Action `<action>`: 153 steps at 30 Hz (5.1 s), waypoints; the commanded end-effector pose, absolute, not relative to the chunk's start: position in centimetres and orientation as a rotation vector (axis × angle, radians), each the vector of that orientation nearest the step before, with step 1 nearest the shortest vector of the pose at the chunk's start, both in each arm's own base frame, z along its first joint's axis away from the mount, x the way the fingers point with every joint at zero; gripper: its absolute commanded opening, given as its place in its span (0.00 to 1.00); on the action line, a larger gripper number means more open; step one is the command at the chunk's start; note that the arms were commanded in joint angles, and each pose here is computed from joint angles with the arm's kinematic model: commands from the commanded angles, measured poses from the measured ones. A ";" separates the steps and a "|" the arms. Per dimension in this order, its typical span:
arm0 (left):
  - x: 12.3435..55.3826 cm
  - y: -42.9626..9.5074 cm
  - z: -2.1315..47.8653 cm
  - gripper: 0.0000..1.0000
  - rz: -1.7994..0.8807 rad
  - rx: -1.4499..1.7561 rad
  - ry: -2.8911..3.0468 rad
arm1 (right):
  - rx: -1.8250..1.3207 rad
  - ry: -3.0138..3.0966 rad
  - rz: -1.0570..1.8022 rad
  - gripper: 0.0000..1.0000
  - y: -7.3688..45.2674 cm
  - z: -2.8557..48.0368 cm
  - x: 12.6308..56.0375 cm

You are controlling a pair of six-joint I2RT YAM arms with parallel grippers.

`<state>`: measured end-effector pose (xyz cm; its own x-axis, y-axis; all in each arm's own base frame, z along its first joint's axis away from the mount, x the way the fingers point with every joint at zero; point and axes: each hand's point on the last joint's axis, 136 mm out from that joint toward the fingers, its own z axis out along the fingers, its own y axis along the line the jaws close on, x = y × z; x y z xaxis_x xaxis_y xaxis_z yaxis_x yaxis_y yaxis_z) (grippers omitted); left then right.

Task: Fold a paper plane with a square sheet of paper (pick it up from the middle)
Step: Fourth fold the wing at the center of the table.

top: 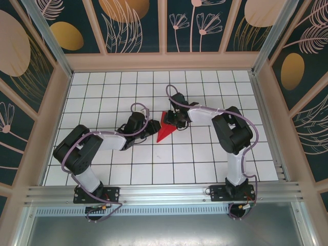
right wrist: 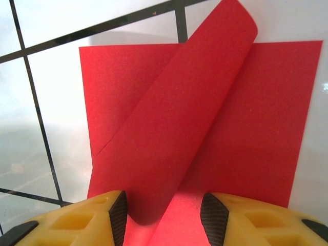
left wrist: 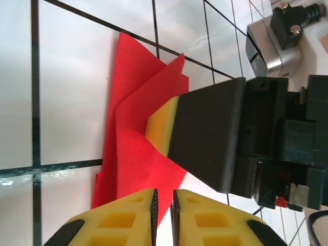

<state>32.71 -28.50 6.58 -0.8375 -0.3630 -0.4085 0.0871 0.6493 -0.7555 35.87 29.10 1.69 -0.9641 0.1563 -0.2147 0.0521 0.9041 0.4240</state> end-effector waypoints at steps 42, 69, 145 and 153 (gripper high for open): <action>32.6 -28.9 1.1 0.11 -1.019 -0.209 2.508 | 0.166 3.098 0.239 0.52 24.8 -8.1 30.8; 30.7 -25.5 -3.6 0.01 -0.756 -0.263 2.666 | -0.057 2.592 0.931 0.42 29.8 9.7 37.0; 30.0 -24.8 -4.4 0.00 -0.690 -0.237 2.709 | -0.112 2.751 0.917 0.01 31.1 2.1 35.9; 29.7 -24.7 -4.6 0.00 -0.682 -0.224 2.723 | -0.046 2.761 0.845 0.01 27.4 0.1 37.8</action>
<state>32.61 -29.08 1.44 -0.8960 -0.2657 -0.3557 0.0438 0.7444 -0.6663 36.88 29.62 2.15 -0.9685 0.0317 -0.2471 -0.1234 0.8006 0.5864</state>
